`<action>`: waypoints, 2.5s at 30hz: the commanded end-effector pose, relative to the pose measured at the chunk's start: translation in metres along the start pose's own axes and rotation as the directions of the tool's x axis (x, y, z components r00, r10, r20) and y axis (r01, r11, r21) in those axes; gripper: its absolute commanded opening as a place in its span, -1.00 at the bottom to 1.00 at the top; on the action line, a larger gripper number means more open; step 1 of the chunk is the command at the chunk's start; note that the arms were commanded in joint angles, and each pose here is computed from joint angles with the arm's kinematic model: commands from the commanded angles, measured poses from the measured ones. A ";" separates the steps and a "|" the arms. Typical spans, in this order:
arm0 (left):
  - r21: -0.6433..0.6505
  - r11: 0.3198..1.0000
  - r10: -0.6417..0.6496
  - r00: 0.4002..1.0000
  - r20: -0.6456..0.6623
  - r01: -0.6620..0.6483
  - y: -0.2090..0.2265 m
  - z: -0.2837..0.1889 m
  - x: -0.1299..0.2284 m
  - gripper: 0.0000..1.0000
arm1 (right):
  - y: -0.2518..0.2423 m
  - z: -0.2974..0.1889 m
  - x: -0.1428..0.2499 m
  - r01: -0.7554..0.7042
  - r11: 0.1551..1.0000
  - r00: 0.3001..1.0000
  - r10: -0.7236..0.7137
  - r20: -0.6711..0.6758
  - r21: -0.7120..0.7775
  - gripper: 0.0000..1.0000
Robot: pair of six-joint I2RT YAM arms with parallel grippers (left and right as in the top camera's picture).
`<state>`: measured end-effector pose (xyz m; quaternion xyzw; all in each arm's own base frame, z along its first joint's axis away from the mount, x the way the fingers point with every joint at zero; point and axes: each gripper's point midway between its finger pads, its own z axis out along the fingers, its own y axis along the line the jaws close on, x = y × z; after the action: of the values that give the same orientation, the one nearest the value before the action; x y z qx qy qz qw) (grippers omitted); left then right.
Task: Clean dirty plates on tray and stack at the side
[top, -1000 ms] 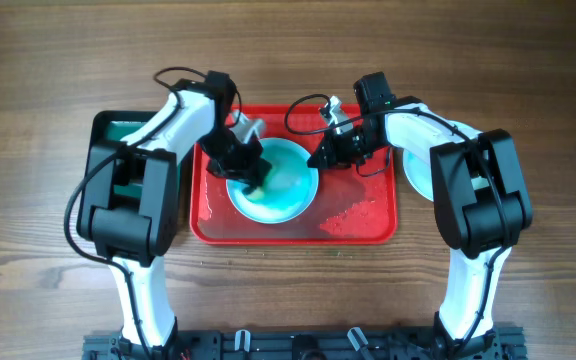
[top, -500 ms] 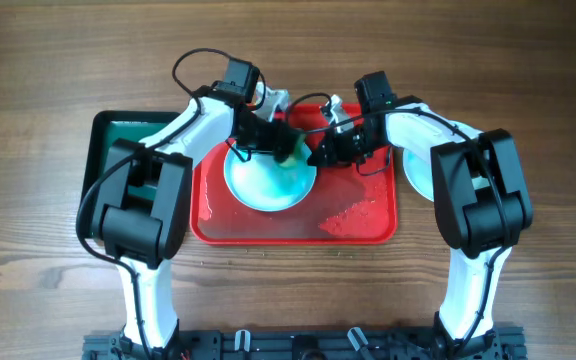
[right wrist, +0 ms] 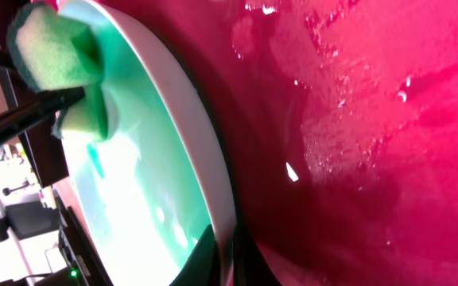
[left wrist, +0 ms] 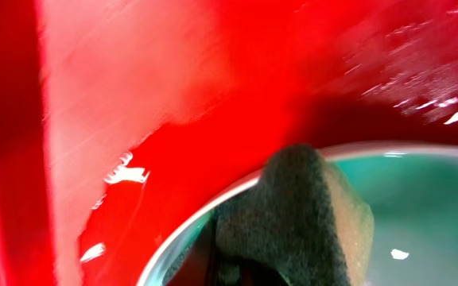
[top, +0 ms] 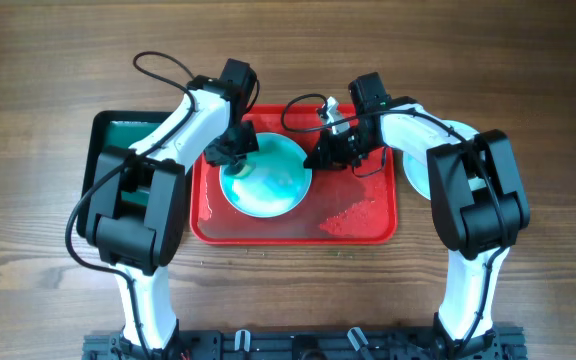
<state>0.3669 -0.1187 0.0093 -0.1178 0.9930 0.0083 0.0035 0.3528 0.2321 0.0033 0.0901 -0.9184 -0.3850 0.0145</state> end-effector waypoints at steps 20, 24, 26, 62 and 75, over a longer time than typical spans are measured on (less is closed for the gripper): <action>0.203 0.979 0.005 0.994 0.109 -0.027 0.001 -0.125 -0.052 -0.92 | -0.009 -0.117 0.014 -0.155 0.860 0.976 0.057 0.212 0.486 -0.92; 0.206 0.978 0.004 0.993 0.117 -0.028 0.000 -0.126 -0.054 -0.92 | 0.006 -0.195 0.016 -0.251 0.720 0.906 -0.060 0.418 0.647 -0.91; 0.209 0.978 -0.001 0.993 0.121 -0.025 -0.001 -0.126 -0.055 -0.92 | 0.011 -0.219 0.022 -0.292 0.651 0.877 -0.110 0.467 0.701 -0.92; 0.213 0.977 -0.003 0.992 0.127 -0.024 -0.002 -0.126 -0.057 -0.92 | 0.180 -0.283 0.063 -0.379 -0.156 0.529 -0.846 0.075 0.912 -0.92; 0.212 0.977 -0.004 0.992 0.127 -0.024 -0.002 -0.125 -0.057 -0.92 | 0.185 -0.282 0.059 -0.402 -0.116 0.508 -0.854 0.116 0.908 -0.92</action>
<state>0.4206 -0.1082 0.1273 -0.1175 0.9871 -0.0838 0.0690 0.2964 0.1553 0.3184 0.1062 -0.7262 0.4138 -0.5387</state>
